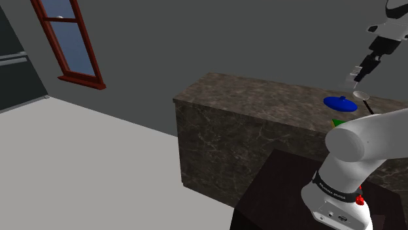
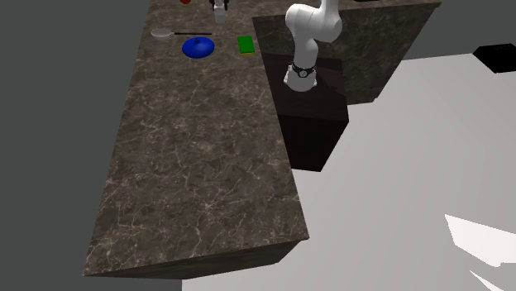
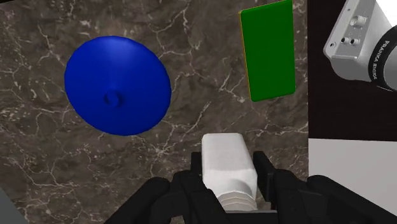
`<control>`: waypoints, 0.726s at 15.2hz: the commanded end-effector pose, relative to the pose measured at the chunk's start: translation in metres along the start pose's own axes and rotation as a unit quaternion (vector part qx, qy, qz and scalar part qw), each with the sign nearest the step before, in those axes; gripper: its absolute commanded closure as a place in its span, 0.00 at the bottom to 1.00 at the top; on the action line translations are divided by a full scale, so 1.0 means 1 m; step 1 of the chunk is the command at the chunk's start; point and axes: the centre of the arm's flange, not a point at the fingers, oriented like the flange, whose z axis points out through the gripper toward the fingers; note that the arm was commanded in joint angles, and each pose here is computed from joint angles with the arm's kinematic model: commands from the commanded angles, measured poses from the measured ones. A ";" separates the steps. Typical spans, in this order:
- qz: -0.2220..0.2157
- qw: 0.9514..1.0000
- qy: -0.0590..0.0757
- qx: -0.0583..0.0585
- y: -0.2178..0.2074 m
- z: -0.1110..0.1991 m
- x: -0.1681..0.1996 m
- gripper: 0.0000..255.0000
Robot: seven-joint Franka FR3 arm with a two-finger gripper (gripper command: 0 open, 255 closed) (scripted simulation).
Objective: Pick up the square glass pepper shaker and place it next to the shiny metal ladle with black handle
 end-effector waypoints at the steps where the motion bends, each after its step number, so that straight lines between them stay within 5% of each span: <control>1: -0.001 1.000 0.000 0.000 0.008 -0.007 -0.027 1.00; 5: -0.001 1.000 0.000 0.000 0.021 -0.017 -0.074 1.00; 11: -0.001 1.000 0.000 0.000 0.022 0.014 -0.080 1.00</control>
